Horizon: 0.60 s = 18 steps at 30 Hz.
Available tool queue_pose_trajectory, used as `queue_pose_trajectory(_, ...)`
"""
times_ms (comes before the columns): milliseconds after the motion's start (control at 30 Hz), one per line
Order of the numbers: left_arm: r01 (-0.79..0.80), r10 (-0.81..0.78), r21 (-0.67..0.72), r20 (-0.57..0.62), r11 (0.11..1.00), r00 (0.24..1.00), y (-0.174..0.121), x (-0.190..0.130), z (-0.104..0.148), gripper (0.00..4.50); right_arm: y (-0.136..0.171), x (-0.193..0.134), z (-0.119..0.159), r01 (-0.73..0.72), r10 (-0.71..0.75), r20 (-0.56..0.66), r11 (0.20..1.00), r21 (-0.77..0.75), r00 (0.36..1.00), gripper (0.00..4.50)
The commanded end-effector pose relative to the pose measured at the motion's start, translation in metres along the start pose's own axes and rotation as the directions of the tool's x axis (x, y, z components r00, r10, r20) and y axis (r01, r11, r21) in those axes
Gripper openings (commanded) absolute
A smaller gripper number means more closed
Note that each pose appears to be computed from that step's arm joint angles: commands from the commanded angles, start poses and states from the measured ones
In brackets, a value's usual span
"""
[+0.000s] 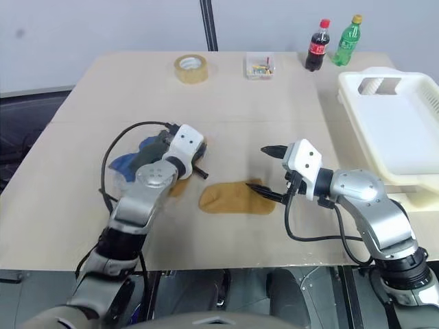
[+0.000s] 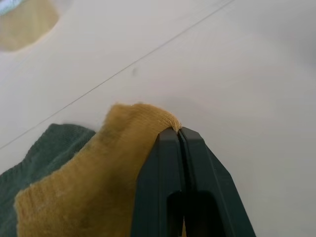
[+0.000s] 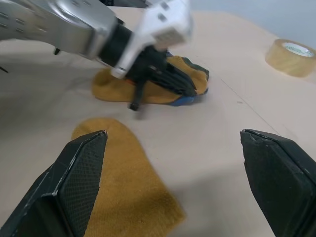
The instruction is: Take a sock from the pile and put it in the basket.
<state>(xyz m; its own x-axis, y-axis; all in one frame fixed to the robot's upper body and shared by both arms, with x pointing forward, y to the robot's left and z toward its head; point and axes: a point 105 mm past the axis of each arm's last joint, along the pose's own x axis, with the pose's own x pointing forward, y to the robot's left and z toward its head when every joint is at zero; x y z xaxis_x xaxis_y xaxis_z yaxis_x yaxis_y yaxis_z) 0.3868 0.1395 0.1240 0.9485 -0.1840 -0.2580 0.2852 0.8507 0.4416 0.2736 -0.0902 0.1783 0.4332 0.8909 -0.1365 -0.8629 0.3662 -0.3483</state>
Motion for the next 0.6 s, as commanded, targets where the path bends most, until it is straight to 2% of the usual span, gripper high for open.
queue_pose_trajectory(33,-0.229,0.224,-0.025,-0.135,0.973,0.965,0.043,-0.005,-0.035,0.04,-0.003,-0.007,0.015,0.037,-0.035,0.028,0.998,-0.044,0.999,4.50)
queue_pose_trajectory(200,-0.372,0.358,-0.030,-0.206,0.928,0.911,0.075,-0.032,-0.064,0.04,-0.002,-0.008,0.015,0.041,-0.040,0.027,0.998,-0.037,0.999,4.50)
queue_pose_trajectory(300,-0.440,0.424,-0.029,-0.215,0.898,0.880,0.100,-0.067,-0.080,0.04,-0.001,-0.007,0.015,0.030,-0.029,0.038,0.999,-0.033,0.999,4.50)
queue_pose_trajectory(367,-0.450,0.443,-0.019,-0.144,0.893,0.885,0.106,-0.080,-0.072,0.04,-0.001,-0.005,0.015,0.022,-0.021,0.042,0.999,-0.032,0.999,4.50)
queue_pose_trajectory(467,-0.492,0.491,0.137,0.045,0.860,0.870,0.110,-0.095,-0.043,0.04,-0.001,-0.003,0.015,0.011,-0.009,0.049,0.999,-0.032,0.999,4.50)
queue_pose_trajectory(600,-0.547,0.530,0.174,0.139,0.819,0.837,0.105,-0.108,-0.032,0.04,-0.002,0.001,0.015,-0.001,0.003,0.055,0.999,-0.032,0.998,4.50)
